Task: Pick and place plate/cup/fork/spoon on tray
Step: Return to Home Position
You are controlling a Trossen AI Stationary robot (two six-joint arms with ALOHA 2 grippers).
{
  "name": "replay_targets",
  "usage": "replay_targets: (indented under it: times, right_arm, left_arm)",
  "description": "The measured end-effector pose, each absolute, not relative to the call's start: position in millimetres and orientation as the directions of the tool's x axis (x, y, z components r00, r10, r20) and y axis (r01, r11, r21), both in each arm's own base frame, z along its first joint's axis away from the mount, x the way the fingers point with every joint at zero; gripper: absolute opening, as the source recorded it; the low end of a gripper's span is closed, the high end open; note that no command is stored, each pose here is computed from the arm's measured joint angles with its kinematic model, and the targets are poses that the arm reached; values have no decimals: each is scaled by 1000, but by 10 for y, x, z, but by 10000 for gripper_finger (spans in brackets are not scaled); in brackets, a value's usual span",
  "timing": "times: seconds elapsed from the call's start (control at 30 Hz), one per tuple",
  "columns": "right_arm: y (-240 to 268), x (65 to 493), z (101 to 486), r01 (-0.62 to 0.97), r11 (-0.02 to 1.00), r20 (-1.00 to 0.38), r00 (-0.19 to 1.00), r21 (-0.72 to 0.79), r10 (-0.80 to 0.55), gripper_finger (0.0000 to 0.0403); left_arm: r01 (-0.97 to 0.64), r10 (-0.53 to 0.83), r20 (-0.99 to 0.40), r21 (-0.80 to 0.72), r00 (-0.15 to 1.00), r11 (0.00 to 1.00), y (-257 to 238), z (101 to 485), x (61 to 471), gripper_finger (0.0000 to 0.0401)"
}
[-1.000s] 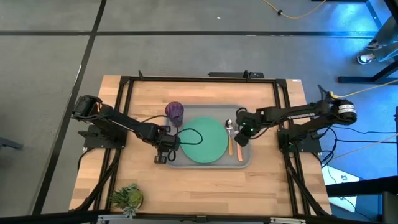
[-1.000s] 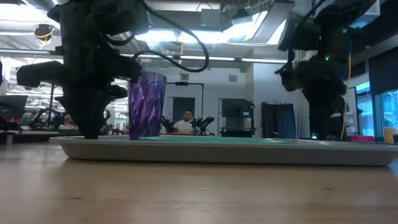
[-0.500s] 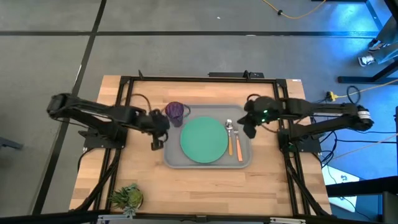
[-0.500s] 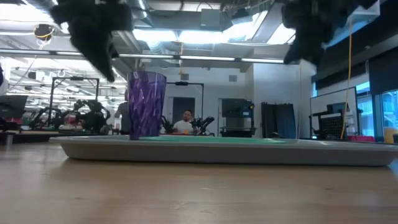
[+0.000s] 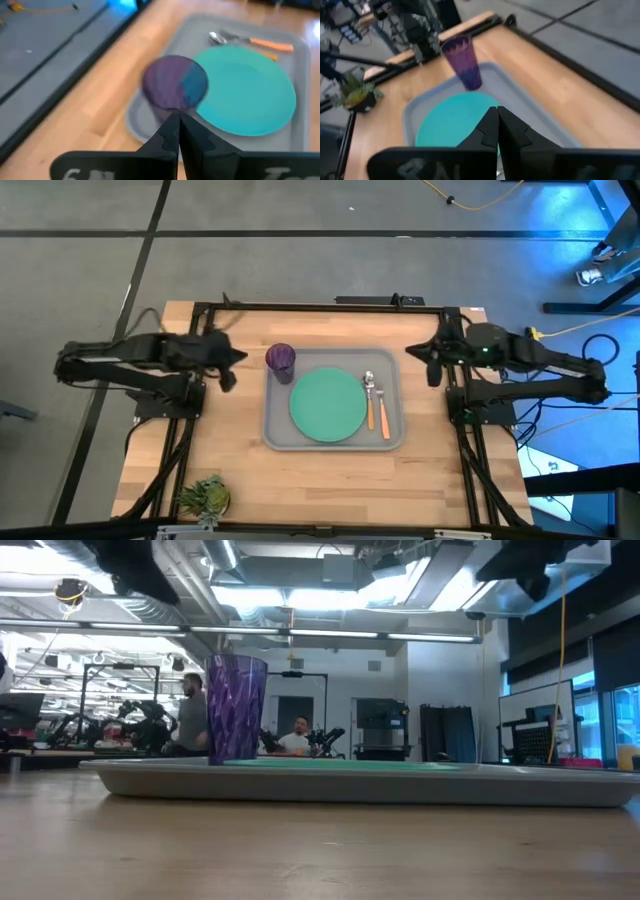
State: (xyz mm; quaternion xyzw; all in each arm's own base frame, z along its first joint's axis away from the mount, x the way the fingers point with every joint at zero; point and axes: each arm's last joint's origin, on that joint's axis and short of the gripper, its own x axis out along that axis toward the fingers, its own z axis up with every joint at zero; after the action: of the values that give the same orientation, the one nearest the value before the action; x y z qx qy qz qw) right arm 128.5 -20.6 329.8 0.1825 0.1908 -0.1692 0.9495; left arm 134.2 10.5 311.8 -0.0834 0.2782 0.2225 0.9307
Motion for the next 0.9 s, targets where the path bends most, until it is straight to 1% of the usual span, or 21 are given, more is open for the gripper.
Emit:
replay_targets:
  times: [0.3,0.47,0.57,0.7,0.9]
  right_arm:
    - [-176,938,3206,404,865,-329,894,298,-304,3]
    - [-162,766,3147,413,851,-274,902,323,-334,3]
    - [-151,681,3100,404,849,-243,910,340,-335,3]
    - [-140,593,3005,397,841,-216,916,368,-338,3]
    - [-131,524,2816,377,826,-164,926,419,-340,3]
  left_arm:
    - [-506,430,-395,-107,812,856,135,3280,714,0]
    - [-524,475,-272,-151,837,838,140,3326,374,0]
    - [-544,510,-211,-162,834,823,146,3322,180,0]
    - [-542,521,-151,-193,840,818,145,3285,-44,0]
    - [-532,529,-78,-231,845,815,143,3227,-249,0]
